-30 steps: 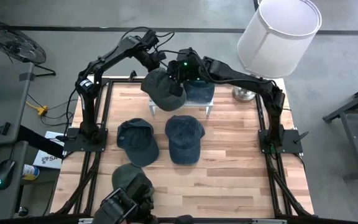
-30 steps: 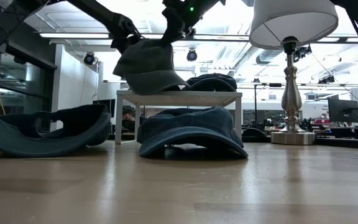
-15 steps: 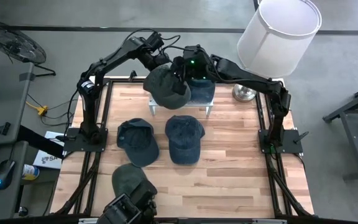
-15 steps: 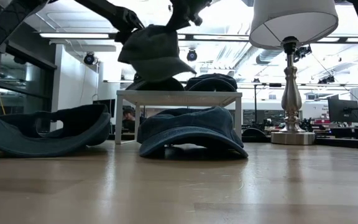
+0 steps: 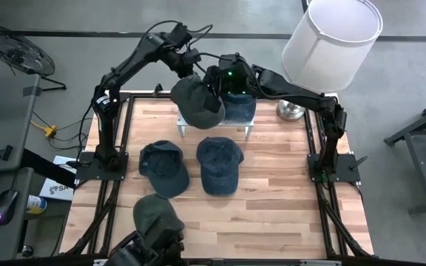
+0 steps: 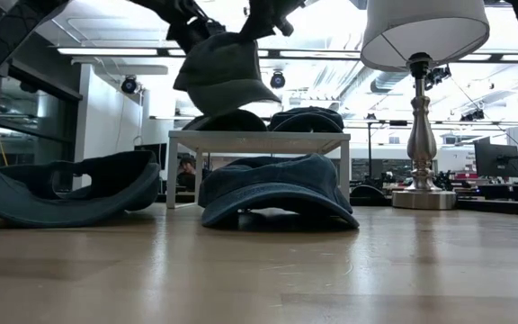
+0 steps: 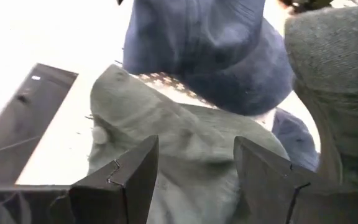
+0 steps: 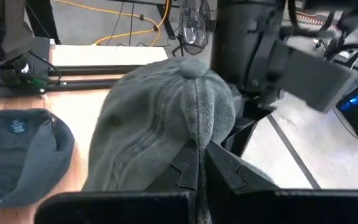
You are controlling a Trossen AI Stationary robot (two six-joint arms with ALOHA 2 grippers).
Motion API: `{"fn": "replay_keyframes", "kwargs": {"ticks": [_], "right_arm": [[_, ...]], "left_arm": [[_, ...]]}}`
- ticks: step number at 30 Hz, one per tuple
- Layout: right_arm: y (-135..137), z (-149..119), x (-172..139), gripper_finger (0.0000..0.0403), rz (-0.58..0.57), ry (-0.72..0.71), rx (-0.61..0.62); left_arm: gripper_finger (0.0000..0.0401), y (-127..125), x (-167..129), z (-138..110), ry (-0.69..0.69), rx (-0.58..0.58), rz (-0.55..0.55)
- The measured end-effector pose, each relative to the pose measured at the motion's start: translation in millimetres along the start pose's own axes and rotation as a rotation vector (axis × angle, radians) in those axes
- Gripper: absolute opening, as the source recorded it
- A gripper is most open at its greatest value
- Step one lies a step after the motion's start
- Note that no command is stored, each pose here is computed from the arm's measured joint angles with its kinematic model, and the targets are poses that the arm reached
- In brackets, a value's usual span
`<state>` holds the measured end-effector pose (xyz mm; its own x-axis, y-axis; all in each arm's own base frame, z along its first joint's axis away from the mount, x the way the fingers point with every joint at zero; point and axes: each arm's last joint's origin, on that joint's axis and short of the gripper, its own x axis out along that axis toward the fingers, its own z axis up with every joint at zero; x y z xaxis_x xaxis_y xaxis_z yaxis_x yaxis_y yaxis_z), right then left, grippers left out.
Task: Pick & Place hat
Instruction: Stack the right gray cap on top of the gray cap on the shelf
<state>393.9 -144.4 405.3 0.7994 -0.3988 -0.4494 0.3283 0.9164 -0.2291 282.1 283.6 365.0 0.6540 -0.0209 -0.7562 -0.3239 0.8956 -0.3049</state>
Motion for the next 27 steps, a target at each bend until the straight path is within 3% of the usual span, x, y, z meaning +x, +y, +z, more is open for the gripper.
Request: {"fn": "replay_keyframes", "kwargs": {"ticks": [11, 18, 27], "right_arm": [[3, 4, 0, 0.0000, 0.041, -0.040, 0.028], [5, 4, -1, 0.0000, 0.055, -0.044, 0.025], [7, 10, -13, 0.0000, 0.059, -0.067, 0.035]], "left_arm": [[0.0206, -15, -35, 11, -0.030, 0.077, 0.101], [0.0206, -17, -45, 14, -0.038, 0.091, 0.210], [0.0206, -18, -52, 18, -0.061, 0.105, 0.261]]}}
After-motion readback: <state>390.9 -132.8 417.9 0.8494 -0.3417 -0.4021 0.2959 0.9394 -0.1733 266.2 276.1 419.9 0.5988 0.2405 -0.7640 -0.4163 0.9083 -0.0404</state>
